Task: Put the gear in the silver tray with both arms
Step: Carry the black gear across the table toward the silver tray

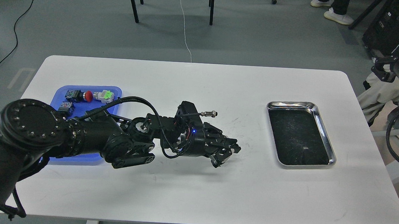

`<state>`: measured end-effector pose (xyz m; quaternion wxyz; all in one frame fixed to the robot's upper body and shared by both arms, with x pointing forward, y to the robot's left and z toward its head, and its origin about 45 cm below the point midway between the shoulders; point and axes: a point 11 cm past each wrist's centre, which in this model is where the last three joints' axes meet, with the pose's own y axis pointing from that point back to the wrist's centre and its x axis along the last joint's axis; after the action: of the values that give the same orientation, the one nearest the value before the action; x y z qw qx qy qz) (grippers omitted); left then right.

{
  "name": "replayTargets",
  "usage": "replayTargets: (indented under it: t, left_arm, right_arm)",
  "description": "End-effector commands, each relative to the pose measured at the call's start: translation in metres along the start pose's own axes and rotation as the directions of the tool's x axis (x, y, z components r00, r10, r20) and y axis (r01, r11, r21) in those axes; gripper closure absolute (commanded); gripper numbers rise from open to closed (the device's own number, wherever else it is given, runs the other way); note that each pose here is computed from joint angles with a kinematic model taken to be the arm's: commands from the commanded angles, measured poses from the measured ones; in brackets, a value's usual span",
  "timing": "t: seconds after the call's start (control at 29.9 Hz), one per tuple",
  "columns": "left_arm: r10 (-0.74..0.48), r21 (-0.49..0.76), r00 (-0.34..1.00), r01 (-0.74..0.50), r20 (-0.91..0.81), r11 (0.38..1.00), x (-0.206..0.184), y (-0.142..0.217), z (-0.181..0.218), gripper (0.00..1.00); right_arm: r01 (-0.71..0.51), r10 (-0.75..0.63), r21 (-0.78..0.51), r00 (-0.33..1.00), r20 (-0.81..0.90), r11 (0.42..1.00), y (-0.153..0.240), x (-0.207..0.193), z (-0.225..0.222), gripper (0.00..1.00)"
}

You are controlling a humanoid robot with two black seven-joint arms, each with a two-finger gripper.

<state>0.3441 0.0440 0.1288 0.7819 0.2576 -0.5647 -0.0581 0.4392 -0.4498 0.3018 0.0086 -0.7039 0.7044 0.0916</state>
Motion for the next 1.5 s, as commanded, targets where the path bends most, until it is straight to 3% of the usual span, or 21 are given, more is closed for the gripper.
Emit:
replayTargets:
  t: [0.0,0.64,0.9,1.24,1.47]
  left_arm:
    - [0.038,-0.002,0.999,-0.038,-0.008,0.999,0.007,-0.002,0.002,0.95]
    - [0.042,-0.001,0.997,-0.043,-0.066,0.999,-0.009,-0.004,0.007,0.81]
    - [0.058,-0.002,0.995,-0.058,-0.081,0.998,-0.008,-0.006,0.009,0.59]
    - [0.083,0.009,0.993,-0.083,-0.089,0.997,-0.001,-0.006,0.006,0.54]
    - [0.166,0.048,0.980,-0.162,-0.109,0.986,0.023,-0.006,-0.005,0.49]
  right_arm:
    - [0.000,0.000,-0.003,1.000,-0.001,1.000,0.000,0.000,0.001,0.01]
    - [0.003,-0.003,-0.002,1.000,-0.003,1.000,0.000,0.000,0.001,0.01]
    - [-0.003,0.003,0.000,1.000,-0.011,1.000,0.002,0.004,-0.002,0.01]
    - [-0.002,0.002,0.002,1.000,-0.012,1.000,0.002,0.004,-0.004,0.01]
    - [-0.007,0.007,0.003,1.000,-0.018,1.000,0.004,0.007,-0.006,0.01]
